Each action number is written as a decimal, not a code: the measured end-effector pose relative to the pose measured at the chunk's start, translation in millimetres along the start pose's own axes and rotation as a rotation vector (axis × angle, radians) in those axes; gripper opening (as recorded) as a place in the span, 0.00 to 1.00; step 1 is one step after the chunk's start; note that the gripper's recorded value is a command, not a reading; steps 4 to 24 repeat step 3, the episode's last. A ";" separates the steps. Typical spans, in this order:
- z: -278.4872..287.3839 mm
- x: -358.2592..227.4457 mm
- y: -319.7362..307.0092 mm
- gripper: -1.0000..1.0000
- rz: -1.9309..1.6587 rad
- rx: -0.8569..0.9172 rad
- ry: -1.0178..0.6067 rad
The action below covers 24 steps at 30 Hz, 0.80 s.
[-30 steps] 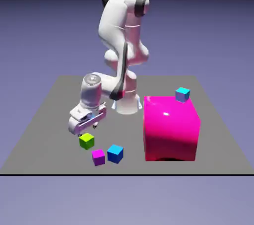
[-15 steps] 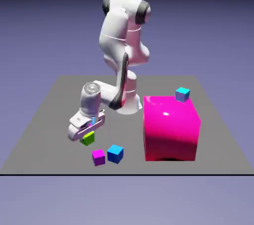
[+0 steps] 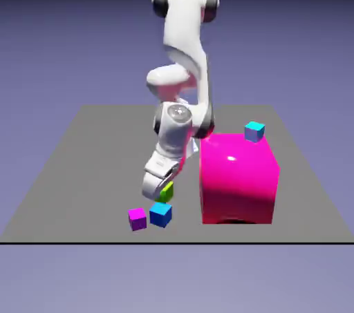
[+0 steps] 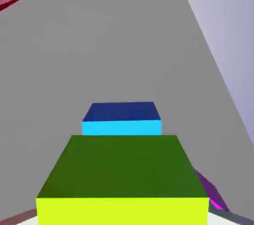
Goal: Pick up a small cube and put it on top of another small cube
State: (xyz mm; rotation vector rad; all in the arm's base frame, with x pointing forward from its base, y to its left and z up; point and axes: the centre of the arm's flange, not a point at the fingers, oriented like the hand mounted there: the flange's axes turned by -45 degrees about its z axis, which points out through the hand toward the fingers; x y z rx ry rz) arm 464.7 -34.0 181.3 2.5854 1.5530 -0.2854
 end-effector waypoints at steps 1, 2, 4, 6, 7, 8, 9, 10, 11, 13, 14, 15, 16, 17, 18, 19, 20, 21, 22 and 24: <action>2.7 -0.1 -0.2 1.00 0.000 0.000 0.000; 2.6 0.0 -0.1 1.00 0.000 -0.001 0.000; 2.6 0.0 -0.1 1.00 0.000 -0.001 0.000; 2.6 0.0 -0.1 1.00 0.000 -0.001 0.000; 2.6 0.0 -0.1 1.00 0.000 -0.001 0.000; 2.6 0.0 -0.1 1.00 0.000 -0.001 0.000; 2.6 0.0 -0.1 1.00 0.000 -0.001 0.000; 2.6 0.0 -0.1 1.00 0.000 -0.001 0.000; 2.6 0.0 -0.1 1.00 0.000 -0.001 0.000; 2.6 0.0 -0.1 1.00 0.000 -0.001 0.000; 2.6 0.0 -0.1 1.00 0.000 -0.001 0.000; 2.6 0.0 -0.1 1.00 0.000 -0.001 0.000; 2.6 0.0 -0.1 1.00 0.000 -0.001 0.000; 2.6 0.0 -0.1 1.00 0.000 -0.001 0.000; 2.6 0.0 -0.1 1.00 0.000 -0.001 0.000; 2.6 0.0 -0.1 1.00 0.000 -0.001 0.000; 2.6 0.0 -0.1 1.00 0.000 -0.001 0.000; 2.6 0.0 -0.1 1.00 0.000 -0.001 0.000; 2.6 0.0 -0.1 1.00 0.000 -0.001 0.000; 2.6 0.0 -0.1 1.00 0.000 -0.001 0.000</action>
